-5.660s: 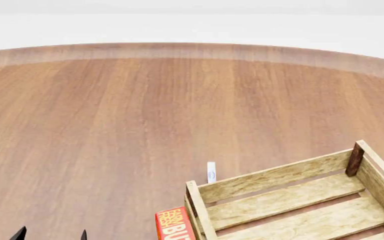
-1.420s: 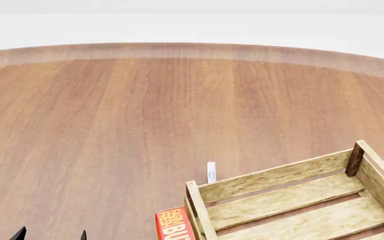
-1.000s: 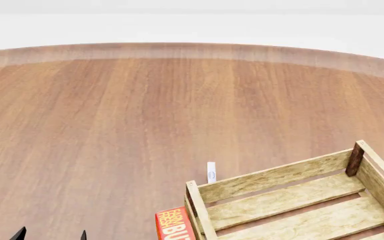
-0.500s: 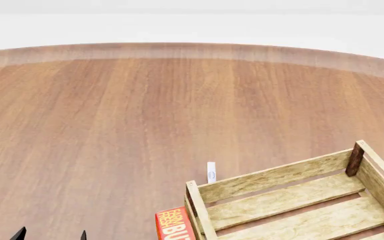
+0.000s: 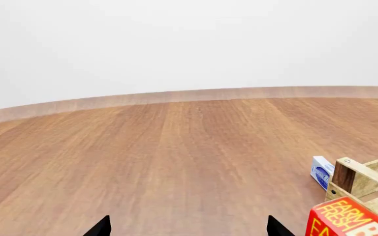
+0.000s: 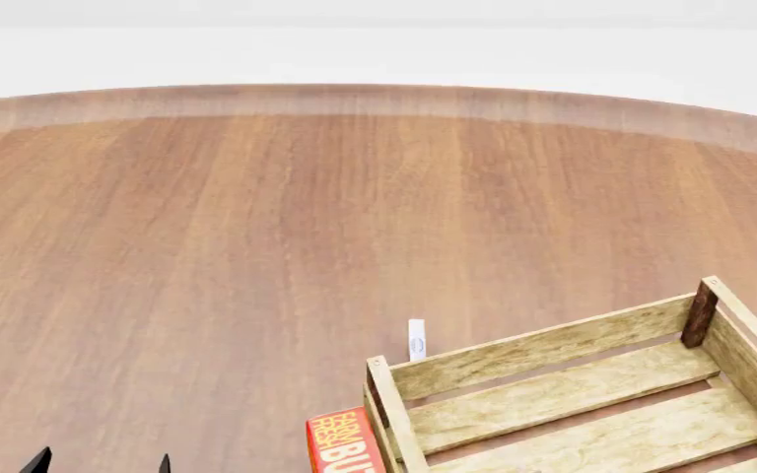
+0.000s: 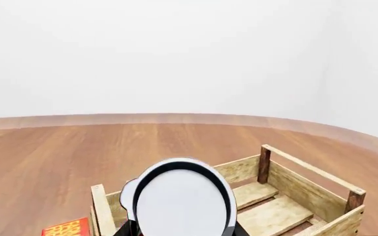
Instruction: Pick up the tomato sauce, and put it in the wooden tray.
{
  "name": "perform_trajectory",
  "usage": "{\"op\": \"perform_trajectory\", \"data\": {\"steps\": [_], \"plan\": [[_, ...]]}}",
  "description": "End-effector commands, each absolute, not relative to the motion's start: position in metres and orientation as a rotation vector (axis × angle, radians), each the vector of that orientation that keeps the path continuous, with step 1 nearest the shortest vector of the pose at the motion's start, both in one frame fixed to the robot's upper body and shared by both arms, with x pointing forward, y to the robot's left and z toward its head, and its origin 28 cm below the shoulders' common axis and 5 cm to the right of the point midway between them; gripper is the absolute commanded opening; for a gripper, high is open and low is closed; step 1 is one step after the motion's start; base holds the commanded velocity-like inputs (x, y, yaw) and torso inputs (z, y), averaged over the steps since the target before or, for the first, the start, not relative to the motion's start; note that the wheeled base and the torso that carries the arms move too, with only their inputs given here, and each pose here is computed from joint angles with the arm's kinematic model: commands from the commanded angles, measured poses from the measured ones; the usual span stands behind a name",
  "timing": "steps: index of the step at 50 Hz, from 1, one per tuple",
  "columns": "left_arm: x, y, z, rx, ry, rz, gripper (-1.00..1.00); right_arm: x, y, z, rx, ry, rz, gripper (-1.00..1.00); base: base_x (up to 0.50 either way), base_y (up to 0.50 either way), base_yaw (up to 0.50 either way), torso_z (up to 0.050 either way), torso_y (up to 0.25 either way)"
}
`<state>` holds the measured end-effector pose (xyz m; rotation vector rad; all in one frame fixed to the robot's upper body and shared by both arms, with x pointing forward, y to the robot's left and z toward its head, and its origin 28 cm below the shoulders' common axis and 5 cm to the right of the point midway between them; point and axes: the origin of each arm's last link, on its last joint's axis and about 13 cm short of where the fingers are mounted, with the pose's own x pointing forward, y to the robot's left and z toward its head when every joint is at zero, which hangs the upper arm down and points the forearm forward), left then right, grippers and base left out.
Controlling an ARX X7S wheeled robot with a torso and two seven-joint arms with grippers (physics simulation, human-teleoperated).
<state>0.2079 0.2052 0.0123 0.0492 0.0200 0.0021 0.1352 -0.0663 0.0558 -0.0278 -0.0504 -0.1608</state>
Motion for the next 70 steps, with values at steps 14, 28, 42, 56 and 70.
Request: {"op": "perform_trajectory", "data": {"steps": [14,28,42,56,70], "plan": [[0.210,0.205,0.014,0.029,0.011,0.003,1.00,0.189,-0.078,0.060,-0.047,-0.014,-0.209,-1.00,0.00,0.00,0.00,0.000,0.000],[0.210,0.205,0.014,0.030,0.010,0.003,1.00,0.207,-0.085,0.063,-0.047,0.006,-0.244,-1.00,0.00,0.00,0.00,0.000,0.000],[0.210,0.205,0.014,0.029,0.010,0.003,1.00,0.233,-0.093,0.057,-0.043,0.057,-0.288,-1.00,0.00,0.00,0.00,0.000,0.001],[0.210,0.205,0.014,0.029,0.010,0.003,1.00,0.249,-0.097,0.058,-0.049,0.084,-0.314,-1.00,0.00,0.00,0.00,0.000,0.000],[0.210,0.205,0.014,0.029,0.010,0.003,1.00,0.273,-0.104,0.060,-0.007,0.163,-0.299,-1.00,0.00,0.00,0.00,0.000,0.000]]}}
